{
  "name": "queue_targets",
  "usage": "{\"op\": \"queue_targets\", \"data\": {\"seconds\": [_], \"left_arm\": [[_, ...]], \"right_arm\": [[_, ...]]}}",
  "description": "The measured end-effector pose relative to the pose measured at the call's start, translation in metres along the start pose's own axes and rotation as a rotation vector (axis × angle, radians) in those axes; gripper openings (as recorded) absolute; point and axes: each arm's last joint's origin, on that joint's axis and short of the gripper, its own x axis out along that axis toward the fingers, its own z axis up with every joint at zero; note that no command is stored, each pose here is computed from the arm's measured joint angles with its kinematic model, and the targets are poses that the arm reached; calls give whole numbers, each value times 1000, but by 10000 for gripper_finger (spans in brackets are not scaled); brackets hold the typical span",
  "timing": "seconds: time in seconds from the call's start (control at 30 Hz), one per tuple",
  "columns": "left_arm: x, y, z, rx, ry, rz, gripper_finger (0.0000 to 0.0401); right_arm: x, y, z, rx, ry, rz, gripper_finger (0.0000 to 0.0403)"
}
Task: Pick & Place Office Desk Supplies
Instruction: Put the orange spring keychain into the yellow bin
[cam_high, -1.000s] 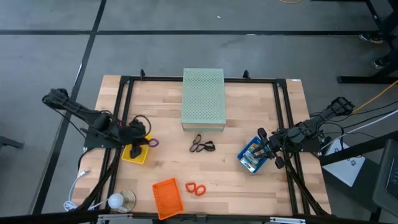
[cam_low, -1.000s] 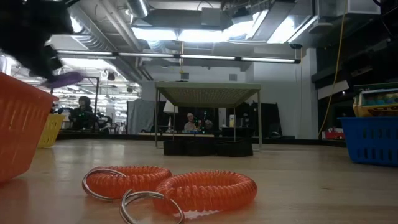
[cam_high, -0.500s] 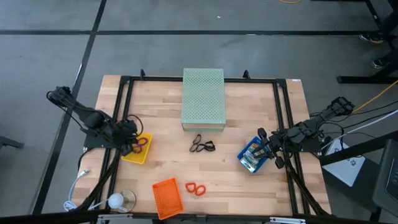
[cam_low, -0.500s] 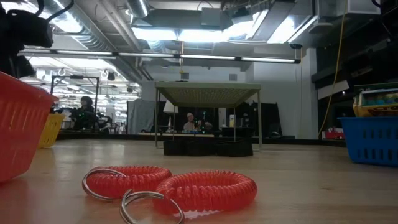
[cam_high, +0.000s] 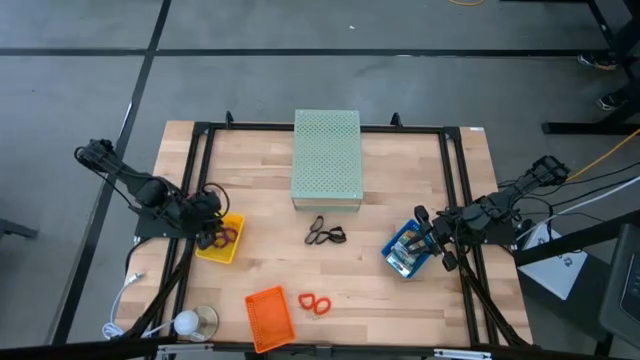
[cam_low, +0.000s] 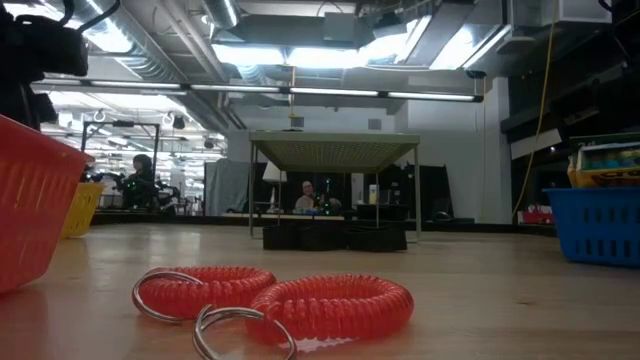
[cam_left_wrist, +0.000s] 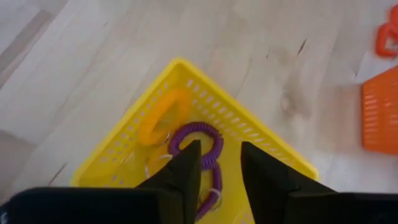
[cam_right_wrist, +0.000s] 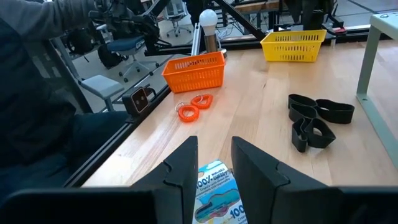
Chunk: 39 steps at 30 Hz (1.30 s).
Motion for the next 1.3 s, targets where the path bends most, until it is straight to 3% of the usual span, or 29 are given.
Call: {"op": "queue_targets", "data": {"seconds": [0.17,0.37,0.5,0.67,0.8,0.97,1.1,1.3], "left_arm": [[0,-5,6,54,-100,-21,141],[-3,-26,24,113,-345,-128,135],[-5,-49,40,177,-485,-265,122],[16,-76,51,288,-548,-259,112],[49,-93,58,385,-513,-251,113],[84,-112,73,520,-426,-155,118],[106,-136,89,639,-369,-129,117],[134,-174,116,694,-200,-238,111]], "right_arm": [[0,0,1,47,-6,-1,98],[-1,2,10,284,-97,33,98],[-2,3,18,273,-190,30,98],[-3,0,25,244,-287,-68,98],[-4,-3,25,209,-317,-198,98],[-6,-8,26,227,-365,-380,98],[-8,-11,26,161,-372,-505,98],[-8,-11,26,145,-370,-522,98]]}}
